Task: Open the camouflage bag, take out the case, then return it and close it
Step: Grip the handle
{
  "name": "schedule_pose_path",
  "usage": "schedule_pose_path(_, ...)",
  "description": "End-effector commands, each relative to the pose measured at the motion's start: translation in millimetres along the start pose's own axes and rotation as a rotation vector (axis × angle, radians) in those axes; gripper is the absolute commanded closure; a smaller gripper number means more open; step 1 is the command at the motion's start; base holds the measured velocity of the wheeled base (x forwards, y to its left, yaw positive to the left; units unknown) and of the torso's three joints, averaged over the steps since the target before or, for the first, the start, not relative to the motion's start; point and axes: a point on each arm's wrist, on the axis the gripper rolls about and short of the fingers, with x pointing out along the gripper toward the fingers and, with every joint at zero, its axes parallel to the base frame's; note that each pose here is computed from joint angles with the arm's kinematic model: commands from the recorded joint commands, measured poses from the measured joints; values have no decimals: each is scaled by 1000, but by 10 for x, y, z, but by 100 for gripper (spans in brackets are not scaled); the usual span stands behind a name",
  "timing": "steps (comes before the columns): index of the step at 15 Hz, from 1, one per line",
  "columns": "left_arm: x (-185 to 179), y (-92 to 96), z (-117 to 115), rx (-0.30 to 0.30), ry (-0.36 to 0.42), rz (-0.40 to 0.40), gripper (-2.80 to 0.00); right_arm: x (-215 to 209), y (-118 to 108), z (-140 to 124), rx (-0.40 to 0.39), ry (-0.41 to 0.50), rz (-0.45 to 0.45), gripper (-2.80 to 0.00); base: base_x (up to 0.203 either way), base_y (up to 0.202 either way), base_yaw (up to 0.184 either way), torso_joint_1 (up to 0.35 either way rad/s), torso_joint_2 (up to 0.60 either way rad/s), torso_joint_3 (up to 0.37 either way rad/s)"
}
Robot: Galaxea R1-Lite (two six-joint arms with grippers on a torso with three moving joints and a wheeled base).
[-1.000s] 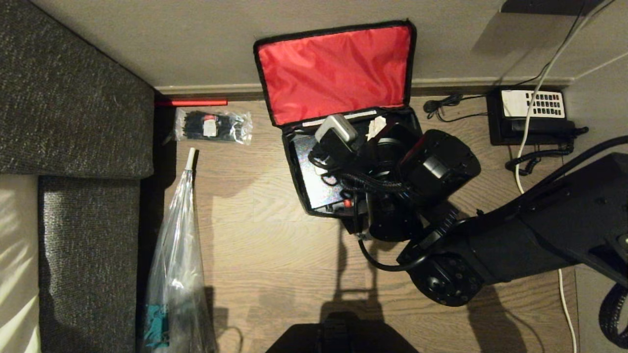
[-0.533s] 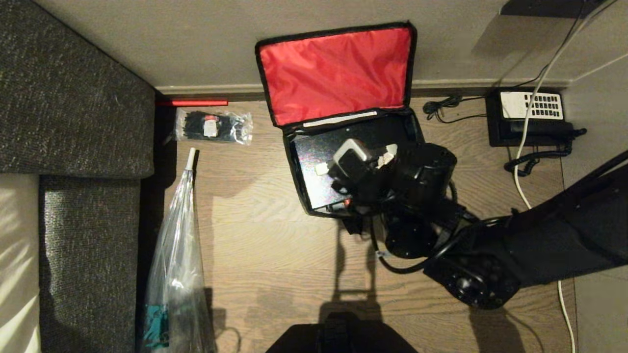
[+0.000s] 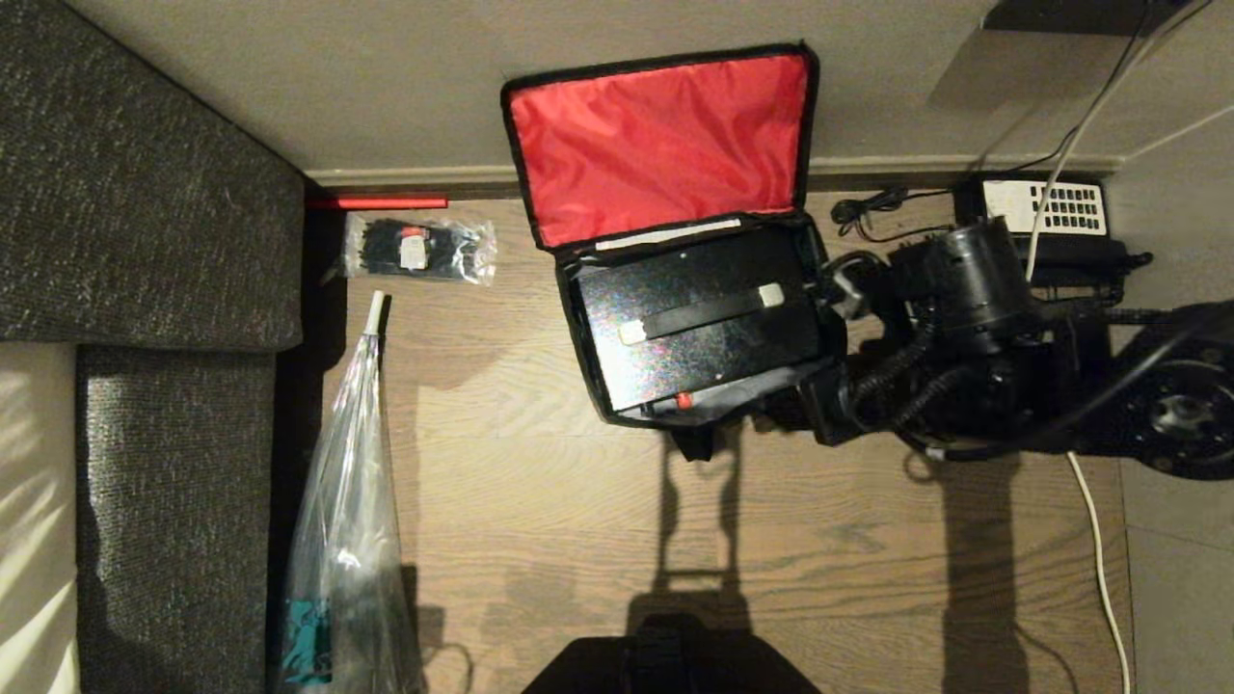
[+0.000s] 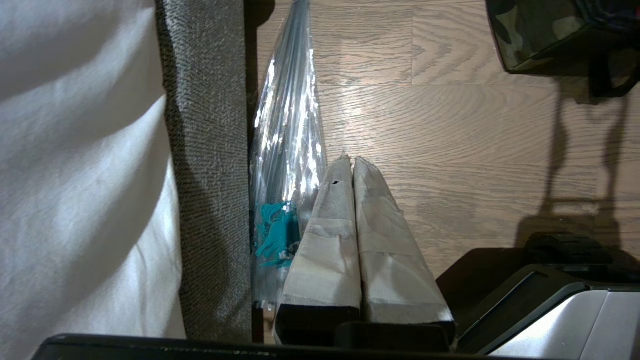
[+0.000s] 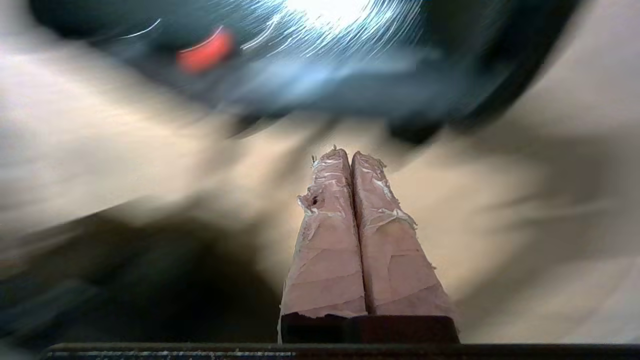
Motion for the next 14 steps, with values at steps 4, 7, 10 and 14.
schedule_pose_path(4,1,-1,-9,1,1,0,0,57,-89,-349,-194,-189,229,0,0,0,0,0,0,0)
schedule_pose_path(7,1,-1,-9,1,1,0,0,266,-61,-487,-601,-244,203,0,0,0,0,0,0,0)
schedule_pose_path(10,1,-1,-9,1,1,0,0,569,-28,-471,-813,-373,71,0,0,0,0,0,0,0)
schedule_pose_path(14,0,0,-5,0,0,1,0,728,-32,-436,-961,-498,-25,0,0,0,0,0,0,0)
